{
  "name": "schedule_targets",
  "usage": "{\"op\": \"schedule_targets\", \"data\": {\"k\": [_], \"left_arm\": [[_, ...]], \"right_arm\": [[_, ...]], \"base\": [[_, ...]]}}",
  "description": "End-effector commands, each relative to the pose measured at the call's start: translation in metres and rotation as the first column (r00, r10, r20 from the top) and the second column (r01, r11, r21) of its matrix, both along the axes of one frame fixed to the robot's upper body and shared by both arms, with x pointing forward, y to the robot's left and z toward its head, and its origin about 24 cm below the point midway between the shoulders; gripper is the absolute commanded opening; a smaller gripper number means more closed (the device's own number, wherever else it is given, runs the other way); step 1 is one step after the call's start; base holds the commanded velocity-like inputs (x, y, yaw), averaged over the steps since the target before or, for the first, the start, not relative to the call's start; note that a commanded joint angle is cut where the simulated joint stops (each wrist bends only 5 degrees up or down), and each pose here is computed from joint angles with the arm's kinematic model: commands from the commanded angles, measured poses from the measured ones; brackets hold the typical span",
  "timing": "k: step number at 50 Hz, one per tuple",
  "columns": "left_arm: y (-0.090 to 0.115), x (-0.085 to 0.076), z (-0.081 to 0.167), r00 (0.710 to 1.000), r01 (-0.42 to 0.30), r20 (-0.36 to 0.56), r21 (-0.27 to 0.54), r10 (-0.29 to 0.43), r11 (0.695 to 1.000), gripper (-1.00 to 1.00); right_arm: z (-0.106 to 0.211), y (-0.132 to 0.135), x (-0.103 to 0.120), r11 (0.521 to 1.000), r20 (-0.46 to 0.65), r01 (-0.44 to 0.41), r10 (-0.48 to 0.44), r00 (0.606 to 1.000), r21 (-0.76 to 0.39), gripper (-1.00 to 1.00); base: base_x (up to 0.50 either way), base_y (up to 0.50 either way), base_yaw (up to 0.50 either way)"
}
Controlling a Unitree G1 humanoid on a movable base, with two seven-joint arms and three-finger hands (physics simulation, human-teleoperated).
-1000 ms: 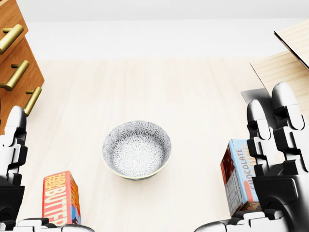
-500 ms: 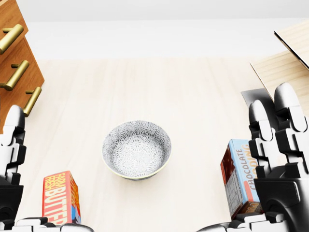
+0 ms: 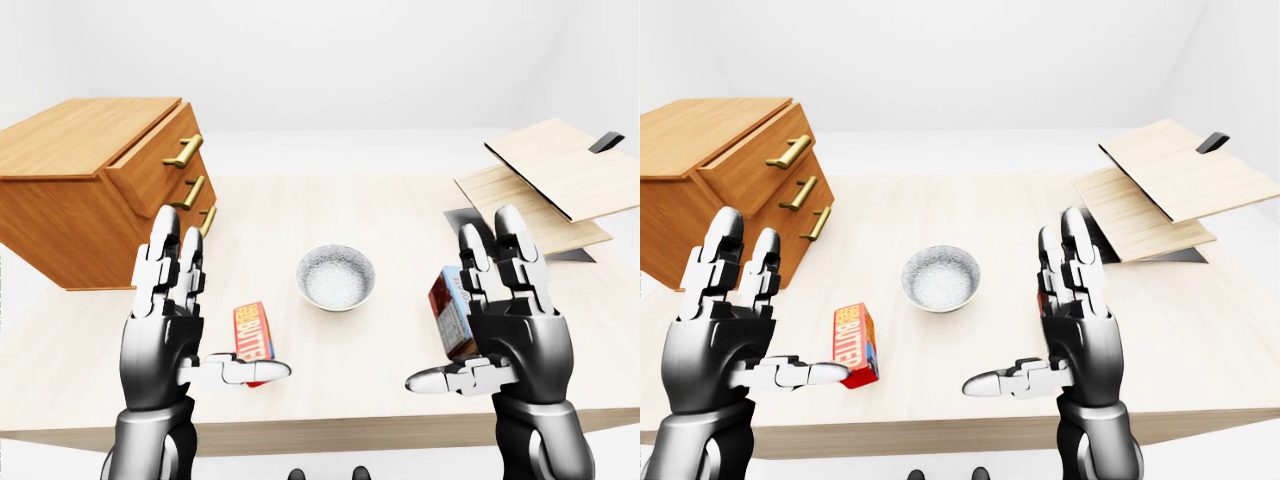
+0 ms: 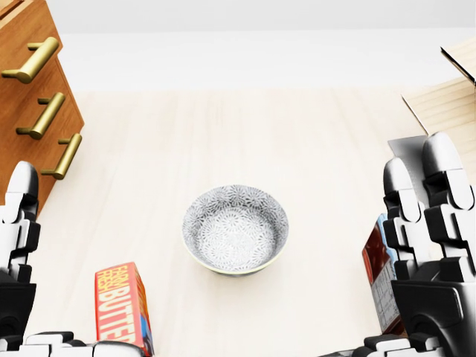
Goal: Close the top drawer of the cabinet and put the bowl on top of it.
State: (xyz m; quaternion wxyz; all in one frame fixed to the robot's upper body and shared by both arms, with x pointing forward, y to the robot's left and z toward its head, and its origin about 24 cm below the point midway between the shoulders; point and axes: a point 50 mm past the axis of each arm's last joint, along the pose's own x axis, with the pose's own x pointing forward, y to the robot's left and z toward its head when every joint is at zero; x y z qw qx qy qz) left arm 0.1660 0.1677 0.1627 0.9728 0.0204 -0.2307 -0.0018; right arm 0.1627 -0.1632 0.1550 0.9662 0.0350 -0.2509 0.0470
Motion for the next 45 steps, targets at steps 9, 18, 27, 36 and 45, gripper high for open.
{"op": "schedule_targets", "data": {"k": [9, 18, 27, 36, 45], "left_arm": [[0.001, 0.0, 0.0, 1.0, -0.005, 0.003, 0.0, 0.005, 1.0, 1.0], [0.001, 0.0, 0.001, 1.0, -0.006, 0.005, 0.0, 0.006, 1.0, 1.0], [0.001, 0.0, 0.001, 1.0, -0.005, 0.004, 0.001, 0.005, 1.0, 1.0], [0.001, 0.002, -0.001, 1.0, -0.006, -0.001, 0.001, 0.006, 1.0, 1.0], [0.0, 0.012, -0.008, 0.999, 0.001, -0.032, 0.007, -0.001, 1.0, 1.0]], "right_arm": [[0.0, 0.0, -0.001, 1.0, 0.004, -0.001, 0.001, 1.0, 0.001, 1.0], [0.001, 0.0, -0.002, 1.0, 0.004, -0.002, 0.002, 1.0, 0.002, 1.0], [0.0, 0.0, -0.003, 1.0, 0.004, -0.005, 0.005, 1.0, 0.003, 1.0], [0.0, 0.0, -0.003, 1.0, 0.004, -0.006, 0.006, 1.0, 0.002, 1.0], [0.001, -0.002, -0.005, 1.0, 0.0, -0.023, 0.023, 1.0, 0.022, 1.0]], "base": [[0.0, 0.22, 0.0], [0.0, 0.22, 0.0], [0.0, 0.22, 0.0], [0.0, 0.22, 0.0], [0.0, 0.06, 0.0]]}}
